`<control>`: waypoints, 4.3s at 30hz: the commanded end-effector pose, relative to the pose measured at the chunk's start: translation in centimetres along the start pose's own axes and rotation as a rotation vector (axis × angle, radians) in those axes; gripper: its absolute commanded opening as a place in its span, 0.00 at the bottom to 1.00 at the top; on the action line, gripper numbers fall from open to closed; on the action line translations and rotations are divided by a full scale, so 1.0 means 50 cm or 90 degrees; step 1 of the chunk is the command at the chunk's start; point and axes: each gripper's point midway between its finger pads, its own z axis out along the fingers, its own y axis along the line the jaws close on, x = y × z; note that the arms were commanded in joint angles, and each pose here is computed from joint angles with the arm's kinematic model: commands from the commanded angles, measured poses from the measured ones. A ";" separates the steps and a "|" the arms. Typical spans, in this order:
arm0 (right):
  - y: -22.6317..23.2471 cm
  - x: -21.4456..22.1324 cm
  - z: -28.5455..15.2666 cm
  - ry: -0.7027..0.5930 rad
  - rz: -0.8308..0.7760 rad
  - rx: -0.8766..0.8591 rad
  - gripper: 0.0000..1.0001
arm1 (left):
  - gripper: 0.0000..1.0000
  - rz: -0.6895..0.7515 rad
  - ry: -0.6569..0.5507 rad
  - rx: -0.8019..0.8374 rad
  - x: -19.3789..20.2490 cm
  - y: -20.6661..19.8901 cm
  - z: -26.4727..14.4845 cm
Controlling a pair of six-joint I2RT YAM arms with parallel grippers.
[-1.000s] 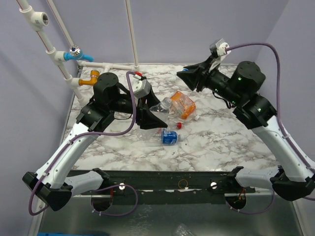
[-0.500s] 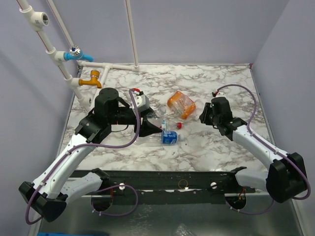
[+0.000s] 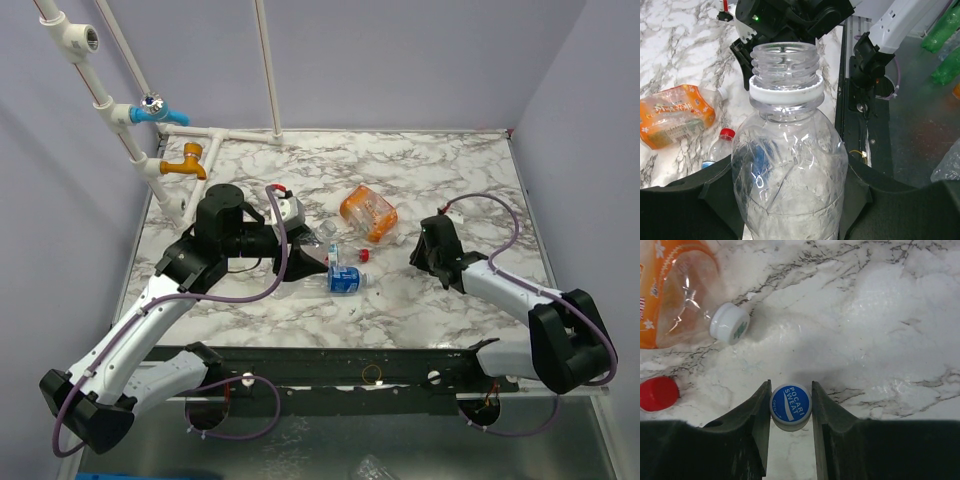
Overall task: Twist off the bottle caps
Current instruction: Place the bottle cap at the center of the board, then place the plastic bottle at the center of the board.
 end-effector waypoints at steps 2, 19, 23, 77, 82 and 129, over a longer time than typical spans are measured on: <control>-0.014 -0.004 0.008 -0.022 0.054 0.035 0.01 | 0.00 -0.008 -0.004 -0.012 0.008 0.000 -0.005; -0.042 0.078 -0.006 0.072 0.130 0.081 0.36 | 0.00 -0.004 -0.034 -0.052 -0.030 0.030 0.002; -0.040 0.074 -0.014 0.076 0.138 0.084 0.60 | 0.00 -0.002 -0.040 -0.055 -0.037 0.033 0.003; 0.602 -0.239 -0.568 -0.158 -0.221 -0.917 0.38 | 0.00 -0.059 -0.086 -0.149 -0.066 0.111 0.023; 0.591 -0.260 -0.554 -0.192 -0.222 -0.863 0.10 | 0.75 -0.087 -0.089 -0.197 -0.055 0.129 0.014; 0.659 -0.373 0.086 -0.318 -0.323 -0.423 0.05 | 0.99 -0.076 0.082 -0.385 0.119 0.141 -0.113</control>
